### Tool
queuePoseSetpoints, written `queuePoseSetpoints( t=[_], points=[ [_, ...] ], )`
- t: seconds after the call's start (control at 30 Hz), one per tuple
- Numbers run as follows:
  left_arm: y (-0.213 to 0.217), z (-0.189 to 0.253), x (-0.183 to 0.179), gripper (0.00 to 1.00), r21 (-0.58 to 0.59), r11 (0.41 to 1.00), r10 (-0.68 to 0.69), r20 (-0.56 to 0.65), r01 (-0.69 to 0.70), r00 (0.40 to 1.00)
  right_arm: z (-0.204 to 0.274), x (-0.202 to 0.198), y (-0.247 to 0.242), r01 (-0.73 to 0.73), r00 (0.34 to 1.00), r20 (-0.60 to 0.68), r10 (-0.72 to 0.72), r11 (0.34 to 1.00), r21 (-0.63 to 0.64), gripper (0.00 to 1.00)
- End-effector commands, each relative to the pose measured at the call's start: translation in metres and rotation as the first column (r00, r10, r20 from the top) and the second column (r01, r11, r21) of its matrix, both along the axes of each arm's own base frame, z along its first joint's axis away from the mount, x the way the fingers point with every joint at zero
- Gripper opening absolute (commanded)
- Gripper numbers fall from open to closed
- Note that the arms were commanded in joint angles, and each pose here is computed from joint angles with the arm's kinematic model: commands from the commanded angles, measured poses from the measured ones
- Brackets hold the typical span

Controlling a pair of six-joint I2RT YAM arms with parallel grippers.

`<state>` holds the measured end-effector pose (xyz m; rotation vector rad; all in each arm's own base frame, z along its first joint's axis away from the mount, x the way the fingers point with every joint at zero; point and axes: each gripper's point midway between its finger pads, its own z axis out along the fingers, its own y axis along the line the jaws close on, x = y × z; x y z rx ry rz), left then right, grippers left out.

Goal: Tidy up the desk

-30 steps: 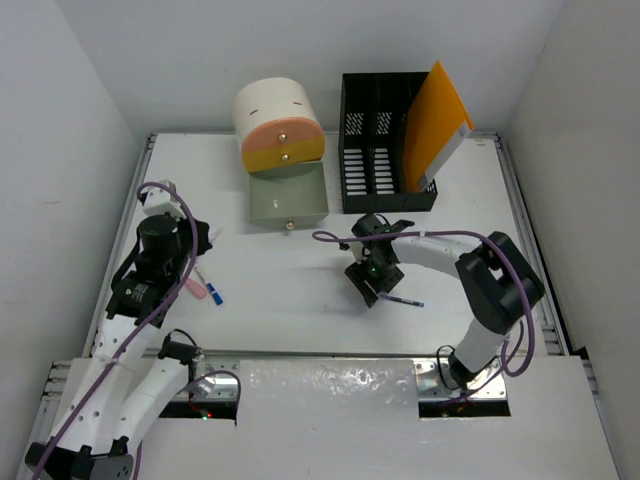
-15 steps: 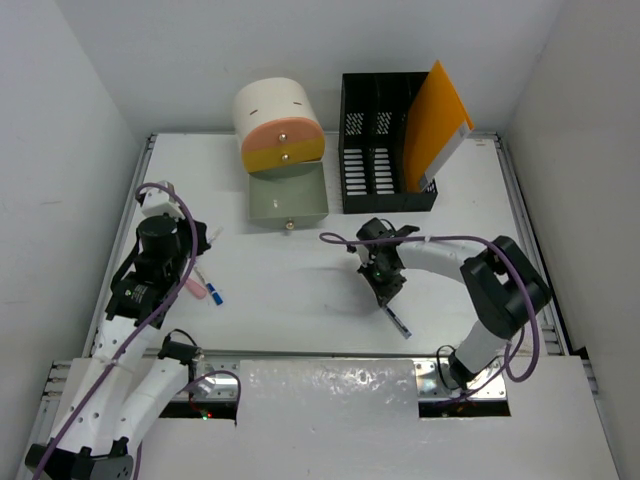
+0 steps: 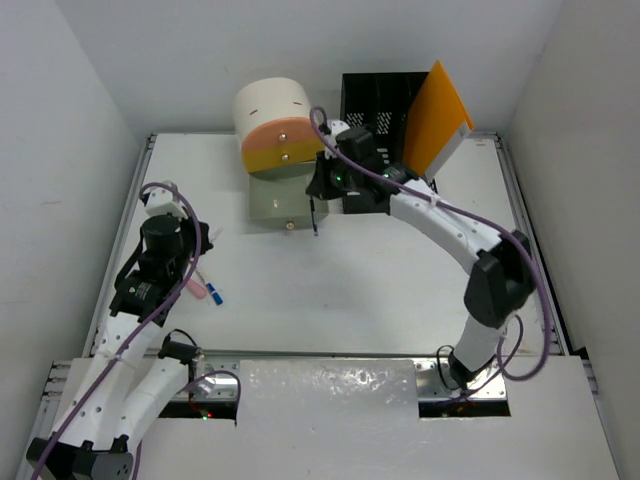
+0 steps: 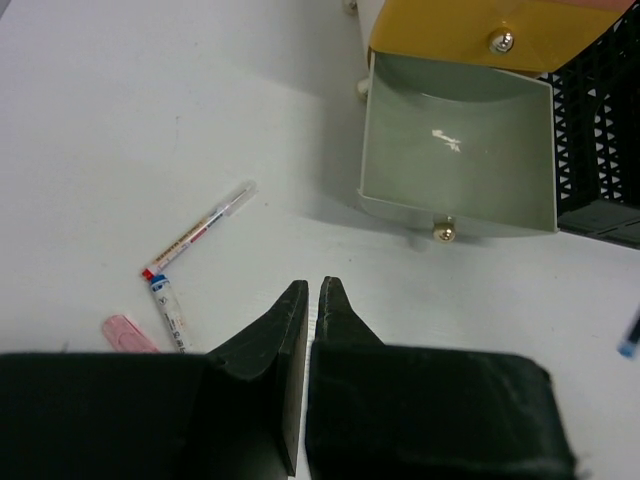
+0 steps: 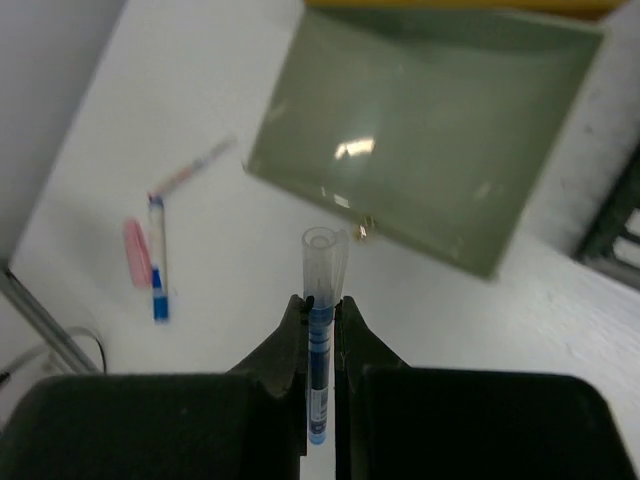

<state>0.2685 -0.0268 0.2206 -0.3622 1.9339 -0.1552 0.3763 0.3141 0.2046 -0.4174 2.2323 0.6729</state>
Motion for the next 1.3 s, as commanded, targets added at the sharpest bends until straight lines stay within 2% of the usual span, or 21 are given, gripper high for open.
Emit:
queuePoseSetpoints(
  t=[0.0,0.1,0.27,0.73,0.77,0.8,0.87,0.93,0.97,1.1,1.27],
  points=[
    [-0.004,0.015,0.005,0.00,-0.012,1.000,-0.014,0.066,0.015,0.998,-0.002,0.040,0.040,0.081,0.997,-0.022,-0.078,0.982,0.172,0.00],
    [-0.002,0.017,0.002,0.00,-0.011,1.000,-0.009,0.071,0.010,0.997,0.007,0.072,0.066,0.070,0.996,0.038,-0.083,0.961,0.268,0.00],
    [0.004,0.020,-0.005,0.00,-0.003,1.000,0.017,0.075,-0.016,0.997,-0.004,0.109,0.074,0.121,0.979,0.115,-0.166,0.938,0.324,0.00],
    [0.014,0.019,-0.017,0.00,0.019,0.999,0.049,0.068,-0.050,0.996,-0.009,0.142,0.055,0.261,0.915,0.210,-0.346,0.901,0.346,0.00],
    [0.014,0.019,-0.017,0.00,0.020,0.998,0.050,0.068,-0.052,0.996,-0.013,0.141,0.054,0.264,0.916,0.207,-0.343,0.905,0.332,0.04],
    [0.014,0.019,-0.016,0.00,0.020,0.998,0.052,0.070,-0.053,0.996,-0.015,0.141,0.052,0.270,0.914,0.209,-0.347,0.907,0.323,0.13],
    [0.013,0.020,-0.016,0.00,0.018,0.999,0.049,0.073,-0.050,0.996,-0.022,0.138,0.049,0.266,0.917,0.218,-0.335,0.918,0.294,0.37],
    [0.013,0.020,-0.015,0.00,0.017,0.999,0.046,0.072,-0.047,0.996,-0.019,0.134,0.045,0.262,0.916,0.234,-0.327,0.926,0.271,0.45],
    [0.012,0.019,-0.015,0.00,0.017,0.999,0.043,0.071,-0.044,0.997,-0.016,0.133,0.043,0.258,0.914,0.244,-0.323,0.929,0.265,0.48],
    [0.011,0.020,-0.013,0.00,0.014,0.999,0.039,0.073,-0.040,0.997,0.004,0.119,0.036,0.226,0.913,0.285,-0.293,0.942,0.246,0.50],
    [0.009,0.020,-0.011,0.00,0.010,0.999,0.034,0.076,-0.035,0.997,0.001,0.091,0.020,0.231,0.927,0.250,-0.279,0.951,0.205,0.50]
  ],
)
